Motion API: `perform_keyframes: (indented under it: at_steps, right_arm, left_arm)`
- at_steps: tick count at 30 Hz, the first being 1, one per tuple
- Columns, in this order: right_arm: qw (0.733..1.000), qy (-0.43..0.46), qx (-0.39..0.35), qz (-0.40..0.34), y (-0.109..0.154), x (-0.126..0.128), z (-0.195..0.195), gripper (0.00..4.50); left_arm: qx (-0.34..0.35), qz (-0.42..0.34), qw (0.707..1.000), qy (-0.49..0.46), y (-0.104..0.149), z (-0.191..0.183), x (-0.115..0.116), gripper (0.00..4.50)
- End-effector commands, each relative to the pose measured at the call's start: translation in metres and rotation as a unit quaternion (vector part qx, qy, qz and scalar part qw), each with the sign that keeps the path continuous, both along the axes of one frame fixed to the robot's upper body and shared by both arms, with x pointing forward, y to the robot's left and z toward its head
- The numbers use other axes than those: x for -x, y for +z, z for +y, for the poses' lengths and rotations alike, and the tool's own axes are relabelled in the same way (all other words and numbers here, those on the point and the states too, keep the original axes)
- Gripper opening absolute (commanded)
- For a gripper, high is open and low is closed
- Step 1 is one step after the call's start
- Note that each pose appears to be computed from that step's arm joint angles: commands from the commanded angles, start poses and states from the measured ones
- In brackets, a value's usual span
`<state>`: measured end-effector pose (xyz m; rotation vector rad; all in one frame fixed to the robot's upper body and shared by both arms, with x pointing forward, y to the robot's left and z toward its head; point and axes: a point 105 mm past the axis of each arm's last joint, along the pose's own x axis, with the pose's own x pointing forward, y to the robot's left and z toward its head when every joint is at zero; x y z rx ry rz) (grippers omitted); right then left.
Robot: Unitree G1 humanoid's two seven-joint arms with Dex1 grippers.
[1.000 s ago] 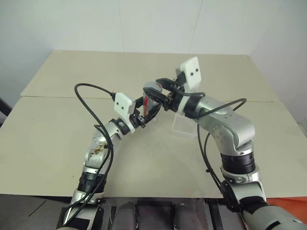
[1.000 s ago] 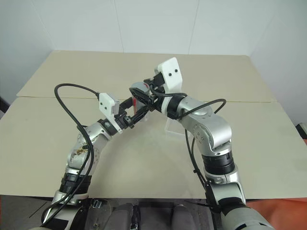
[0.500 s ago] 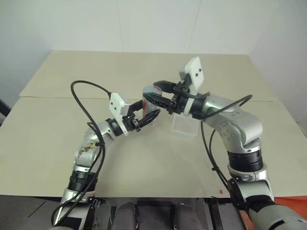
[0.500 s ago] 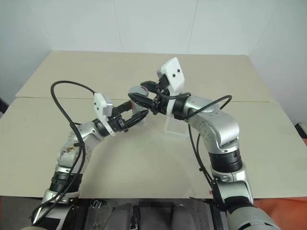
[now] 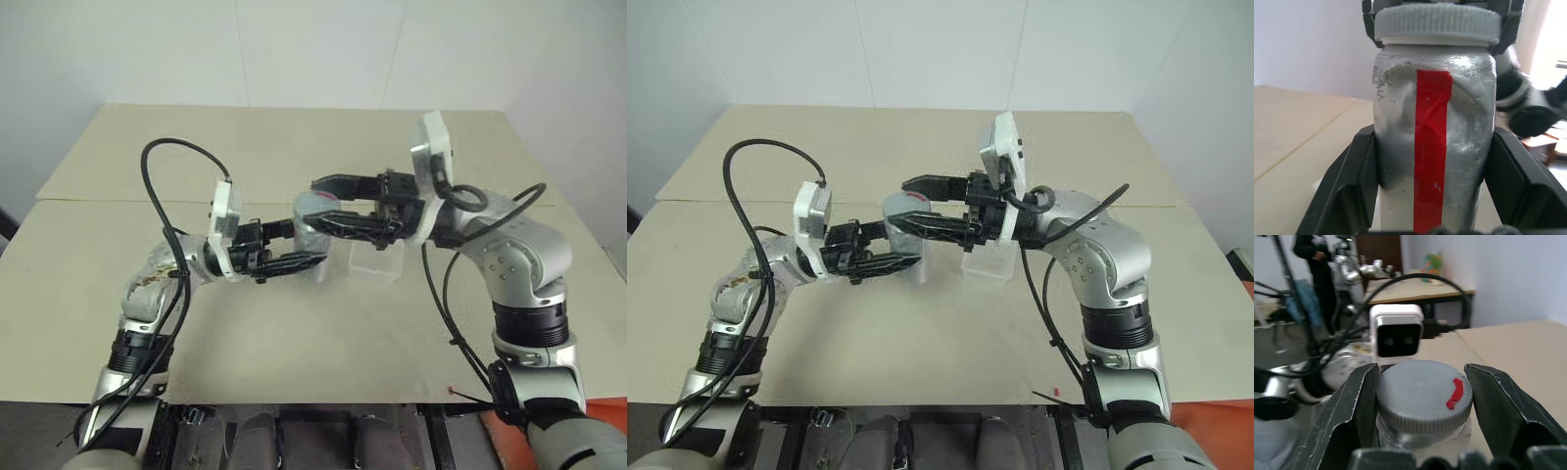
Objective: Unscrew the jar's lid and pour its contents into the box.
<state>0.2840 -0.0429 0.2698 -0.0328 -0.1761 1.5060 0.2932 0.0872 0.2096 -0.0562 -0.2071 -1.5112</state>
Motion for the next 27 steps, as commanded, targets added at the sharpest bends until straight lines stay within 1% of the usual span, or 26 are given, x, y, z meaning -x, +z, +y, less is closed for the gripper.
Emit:
perform_keyframes:
  at_steps: [1,9,11,12,14,15,23,27]
  right_arm:
    - [0.999,0.047,0.016,0.006,-0.006,0.013,0.003,2.75]
    - [0.999,0.032,0.018,0.004,-0.008,0.010,0.001,2.75]
    - [1.000,0.021,0.017,0.004,-0.008,0.007,0.001,3.47]
    - [1.000,0.015,0.016,0.004,-0.007,0.006,0.001,3.69]
    - [1.000,0.008,0.015,0.002,-0.007,0.004,0.000,4.33]
    - [1.000,0.002,0.014,0.001,-0.007,0.003,-0.001,4.46]
    - [0.999,-0.042,0.010,-0.003,-0.007,-0.004,-0.009,4.46]
    - [0.996,-0.089,0.012,-0.013,-0.009,-0.008,-0.014,4.46]
  left_arm:
    - [0.043,-0.049,0.998,-0.014,0.032,0.005,0.005,2.70]
    - [0.042,-0.056,0.997,-0.013,0.031,0.003,0.004,2.70]
    - [0.039,-0.060,0.997,-0.009,0.031,0.003,0.004,2.70]
    - [0.037,-0.062,0.997,-0.009,0.031,0.003,0.004,2.70]
    - [0.037,-0.063,0.997,-0.007,0.031,0.003,0.004,2.70]
    - [0.039,-0.063,0.997,-0.005,0.031,0.004,0.003,2.70]
    - [0.042,-0.069,0.996,0.032,0.030,0.009,-0.003,2.70]
    - [0.037,-0.080,0.991,0.100,0.025,0.011,-0.018,2.70]
